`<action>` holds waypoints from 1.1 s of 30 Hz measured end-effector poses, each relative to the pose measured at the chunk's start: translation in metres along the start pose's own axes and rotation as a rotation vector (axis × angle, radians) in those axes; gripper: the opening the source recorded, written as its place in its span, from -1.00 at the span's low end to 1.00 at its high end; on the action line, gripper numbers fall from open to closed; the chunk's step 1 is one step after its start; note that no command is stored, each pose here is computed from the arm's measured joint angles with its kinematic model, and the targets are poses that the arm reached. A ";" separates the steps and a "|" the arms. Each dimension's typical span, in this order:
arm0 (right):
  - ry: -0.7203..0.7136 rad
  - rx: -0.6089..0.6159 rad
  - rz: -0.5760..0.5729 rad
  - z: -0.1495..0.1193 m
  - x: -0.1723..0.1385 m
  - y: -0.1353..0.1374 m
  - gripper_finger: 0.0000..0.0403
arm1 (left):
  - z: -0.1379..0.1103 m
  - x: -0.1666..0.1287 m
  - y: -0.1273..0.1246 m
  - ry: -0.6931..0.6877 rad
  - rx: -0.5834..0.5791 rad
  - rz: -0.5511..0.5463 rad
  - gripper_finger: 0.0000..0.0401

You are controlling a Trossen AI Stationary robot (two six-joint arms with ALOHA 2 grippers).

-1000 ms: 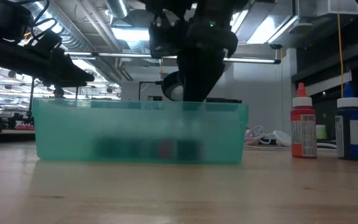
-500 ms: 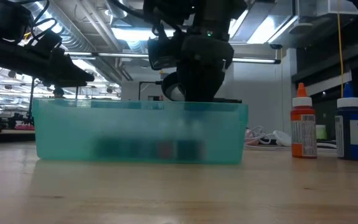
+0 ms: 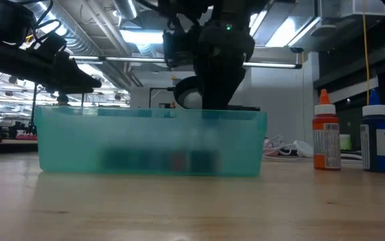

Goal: Pick & Place food coloring
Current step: Put the large orange food coloring bottle into the bin

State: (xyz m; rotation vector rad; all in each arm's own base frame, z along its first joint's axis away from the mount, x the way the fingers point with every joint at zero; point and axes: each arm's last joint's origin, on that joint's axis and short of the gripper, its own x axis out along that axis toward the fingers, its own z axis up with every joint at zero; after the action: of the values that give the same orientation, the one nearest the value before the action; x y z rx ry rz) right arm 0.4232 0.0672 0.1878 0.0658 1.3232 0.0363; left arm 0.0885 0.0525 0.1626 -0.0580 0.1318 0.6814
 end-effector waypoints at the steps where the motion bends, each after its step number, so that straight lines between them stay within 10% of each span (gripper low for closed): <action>1: 0.002 0.001 -0.002 -0.001 -0.003 0.000 -0.15 | 0.000 0.000 0.000 0.000 0.000 0.000 0.80; 33: 0.044 0.534 -0.098 -0.059 -0.135 -0.012 0.05 | 0.000 0.000 0.000 0.000 0.000 0.000 0.80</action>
State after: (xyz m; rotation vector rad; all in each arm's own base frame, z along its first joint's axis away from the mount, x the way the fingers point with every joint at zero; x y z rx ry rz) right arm 0.3325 0.0483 0.3033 0.4546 1.3487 -0.4025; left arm 0.0885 0.0526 0.1625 -0.0581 0.1323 0.6816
